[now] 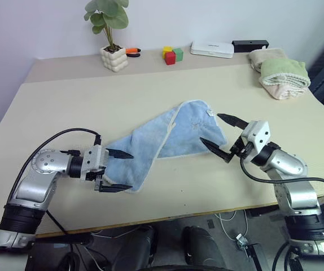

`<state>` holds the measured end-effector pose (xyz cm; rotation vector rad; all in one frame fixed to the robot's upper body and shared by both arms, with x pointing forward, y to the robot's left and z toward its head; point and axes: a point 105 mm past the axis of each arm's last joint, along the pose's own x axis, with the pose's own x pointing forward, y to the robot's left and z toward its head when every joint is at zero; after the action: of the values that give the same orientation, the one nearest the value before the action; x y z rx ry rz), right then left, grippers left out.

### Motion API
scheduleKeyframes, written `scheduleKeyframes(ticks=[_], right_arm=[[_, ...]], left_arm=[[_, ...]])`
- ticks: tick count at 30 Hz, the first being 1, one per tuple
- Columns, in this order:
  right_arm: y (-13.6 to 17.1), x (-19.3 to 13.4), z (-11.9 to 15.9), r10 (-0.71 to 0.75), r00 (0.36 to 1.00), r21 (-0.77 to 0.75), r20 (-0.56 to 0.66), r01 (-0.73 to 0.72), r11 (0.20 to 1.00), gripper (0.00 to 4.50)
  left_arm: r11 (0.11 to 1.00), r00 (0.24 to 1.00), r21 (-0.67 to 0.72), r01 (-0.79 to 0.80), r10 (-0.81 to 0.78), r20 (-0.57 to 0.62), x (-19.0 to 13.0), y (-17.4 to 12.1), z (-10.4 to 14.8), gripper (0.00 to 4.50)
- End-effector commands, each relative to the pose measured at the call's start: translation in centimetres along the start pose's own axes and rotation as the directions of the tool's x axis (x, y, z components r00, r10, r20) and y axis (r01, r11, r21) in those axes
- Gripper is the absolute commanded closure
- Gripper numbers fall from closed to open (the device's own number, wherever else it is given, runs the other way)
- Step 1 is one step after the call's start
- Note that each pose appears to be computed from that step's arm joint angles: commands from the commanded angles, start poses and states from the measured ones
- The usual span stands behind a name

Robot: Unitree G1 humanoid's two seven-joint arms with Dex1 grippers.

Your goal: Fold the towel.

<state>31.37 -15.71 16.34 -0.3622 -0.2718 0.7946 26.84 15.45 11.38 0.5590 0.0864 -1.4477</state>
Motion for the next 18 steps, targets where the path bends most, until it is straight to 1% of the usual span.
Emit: scheduleKeyframes(ticks=[1,7,11,12,13,15,16,18], right_arm=[[-0.2,0.5,1.5,-0.022,0.998,-0.046,0.063,0.025,0.999,0.00],[-0.1,0.6,1.4,-0.037,0.997,-0.042,0.068,0.040,0.998,0.00],[-0.1,0.3,1.6,-0.045,0.997,-0.040,0.069,0.048,0.998,0.00],[-0.1,0.2,1.5,-0.047,0.997,-0.041,0.065,0.049,0.998,0.00],[-0.1,0.1,1.5,-0.048,0.997,-0.042,0.063,0.051,0.998,0.00],[-0.2,-0.1,1.4,-0.052,0.997,-0.045,0.055,0.054,0.998,0.00],[-0.3,-0.1,1.4,-0.053,0.997,-0.048,0.054,0.055,0.997,0.00],[-0.4,-0.2,1.5,-0.054,0.997,-0.050,0.056,0.057,0.997,0.00]], left_arm=[[0.996,0.998,0.060,0.064,-0.063,-0.020,1.7,-1.0,0.0,0.04],[0.985,0.991,0.124,0.118,-0.109,-0.074,3.1,-1.6,-0.3,0.04],[0.982,0.978,0.158,0.106,-0.074,-0.196,3.0,-1.5,-2.4,0.04],[0.985,0.975,0.134,0.110,-0.080,-0.208,3.0,-1.8,-2.8,0.04],[0.987,0.972,0.115,0.109,-0.082,-0.218,3.0,-1.9,-3.1,0.27],[0.991,0.969,0.061,0.117,-0.101,-0.227,3.2,-2.5,-3.7,0.87],[0.993,0.966,0.035,0.116,-0.105,-0.237,3.2,-2.7,-4.0,1.33],[0.995,0.965,0.040,0.092,-0.079,-0.250,3.3,-2.5,-4.2,2.33]])
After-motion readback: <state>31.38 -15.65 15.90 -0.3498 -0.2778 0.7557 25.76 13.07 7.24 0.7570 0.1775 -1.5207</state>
